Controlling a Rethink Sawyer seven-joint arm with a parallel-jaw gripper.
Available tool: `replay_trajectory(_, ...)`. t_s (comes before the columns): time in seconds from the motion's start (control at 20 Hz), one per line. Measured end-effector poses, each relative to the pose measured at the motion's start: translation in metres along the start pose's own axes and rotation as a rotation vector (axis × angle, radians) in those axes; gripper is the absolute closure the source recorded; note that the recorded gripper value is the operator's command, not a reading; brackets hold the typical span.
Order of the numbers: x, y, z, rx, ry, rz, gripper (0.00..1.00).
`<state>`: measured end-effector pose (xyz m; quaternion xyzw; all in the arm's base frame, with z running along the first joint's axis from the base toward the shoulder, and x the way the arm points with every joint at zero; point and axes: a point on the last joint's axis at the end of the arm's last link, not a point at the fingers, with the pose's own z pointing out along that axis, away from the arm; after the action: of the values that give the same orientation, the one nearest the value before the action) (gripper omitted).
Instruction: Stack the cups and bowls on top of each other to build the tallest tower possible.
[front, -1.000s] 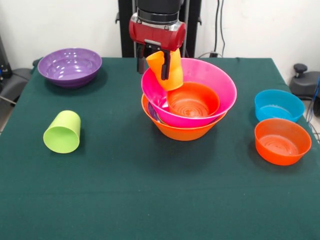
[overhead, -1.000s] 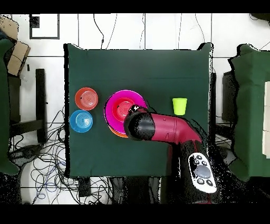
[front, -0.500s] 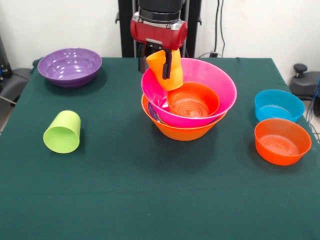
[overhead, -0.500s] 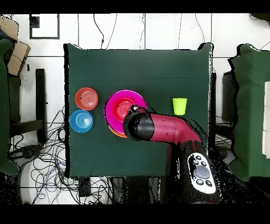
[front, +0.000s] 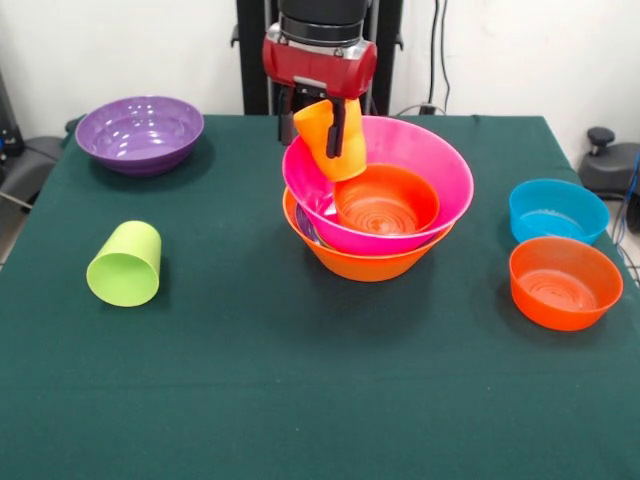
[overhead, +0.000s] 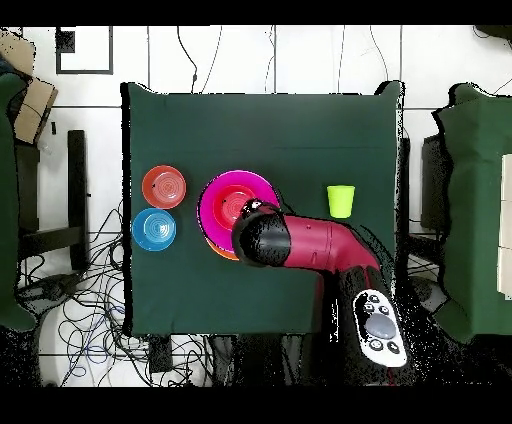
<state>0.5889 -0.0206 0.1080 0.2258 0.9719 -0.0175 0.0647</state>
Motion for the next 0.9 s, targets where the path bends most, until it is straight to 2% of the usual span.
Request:
replay_trajectory(0.5,0.014,0.024,-0.012,0.010,0.031,-0.027,0.00)
replay_trajectory(0.9,0.014,0.023,-0.015,0.018,0.033,-0.024,0.00)
